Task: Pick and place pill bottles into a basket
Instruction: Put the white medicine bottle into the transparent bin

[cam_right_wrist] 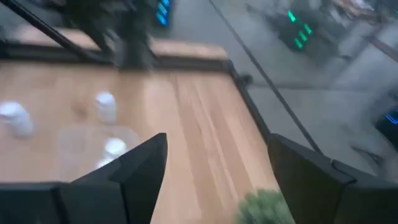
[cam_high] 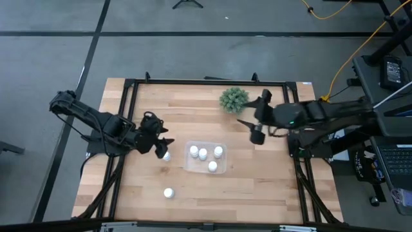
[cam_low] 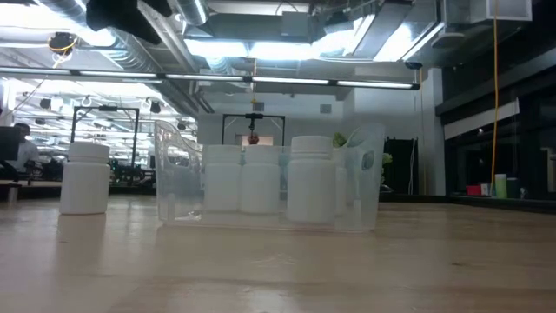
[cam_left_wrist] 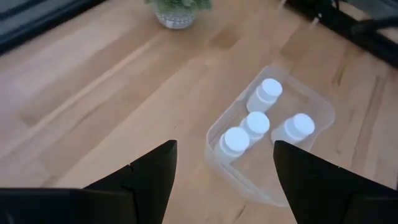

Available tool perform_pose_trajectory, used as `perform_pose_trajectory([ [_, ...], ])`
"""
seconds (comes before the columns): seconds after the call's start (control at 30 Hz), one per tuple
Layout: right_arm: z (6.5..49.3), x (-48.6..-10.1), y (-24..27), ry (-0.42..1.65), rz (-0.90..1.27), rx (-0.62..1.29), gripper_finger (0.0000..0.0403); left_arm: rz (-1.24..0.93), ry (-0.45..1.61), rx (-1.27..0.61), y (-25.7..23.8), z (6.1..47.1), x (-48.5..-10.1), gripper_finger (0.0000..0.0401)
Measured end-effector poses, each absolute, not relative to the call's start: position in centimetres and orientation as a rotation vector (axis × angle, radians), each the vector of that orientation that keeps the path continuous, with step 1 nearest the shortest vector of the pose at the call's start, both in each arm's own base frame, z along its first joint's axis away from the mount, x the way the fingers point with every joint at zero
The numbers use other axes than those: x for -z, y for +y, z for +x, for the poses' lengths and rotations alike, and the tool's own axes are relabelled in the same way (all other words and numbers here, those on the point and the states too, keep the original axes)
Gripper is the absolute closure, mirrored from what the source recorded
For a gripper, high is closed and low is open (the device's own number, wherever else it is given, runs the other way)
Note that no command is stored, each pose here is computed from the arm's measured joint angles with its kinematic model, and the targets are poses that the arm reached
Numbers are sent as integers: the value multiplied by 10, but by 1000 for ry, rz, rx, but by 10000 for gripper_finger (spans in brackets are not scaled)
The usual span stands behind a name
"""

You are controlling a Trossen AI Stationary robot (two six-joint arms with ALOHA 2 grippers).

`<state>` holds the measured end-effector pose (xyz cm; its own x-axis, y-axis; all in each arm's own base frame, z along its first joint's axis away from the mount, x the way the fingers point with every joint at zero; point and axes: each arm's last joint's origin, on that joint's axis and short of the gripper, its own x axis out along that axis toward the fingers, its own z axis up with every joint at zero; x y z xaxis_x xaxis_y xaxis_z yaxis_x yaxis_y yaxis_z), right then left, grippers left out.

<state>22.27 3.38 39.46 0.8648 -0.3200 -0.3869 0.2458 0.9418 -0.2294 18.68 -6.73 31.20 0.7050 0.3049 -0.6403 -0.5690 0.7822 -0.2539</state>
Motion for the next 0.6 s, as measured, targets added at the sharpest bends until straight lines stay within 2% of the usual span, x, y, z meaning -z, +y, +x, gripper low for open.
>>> perform_pose_trajectory([
  [0.13, 202, -389, 24, 326, -144, 279, 124, -547, 637, -526, -71, 182, -309, 142],
  [0.27, 190, -386, 16, 330, -156, 293, 124, -596, 698, -554, -74, 175, -304, 142],
  [0.47, 192, -385, 8, 347, -206, 227, 124, -633, 831, -624, -77, 164, -291, 142],
  [0.6, 199, -381, 2, 361, -202, 251, 124, -720, 905, -667, -78, 160, -272, 136],
])
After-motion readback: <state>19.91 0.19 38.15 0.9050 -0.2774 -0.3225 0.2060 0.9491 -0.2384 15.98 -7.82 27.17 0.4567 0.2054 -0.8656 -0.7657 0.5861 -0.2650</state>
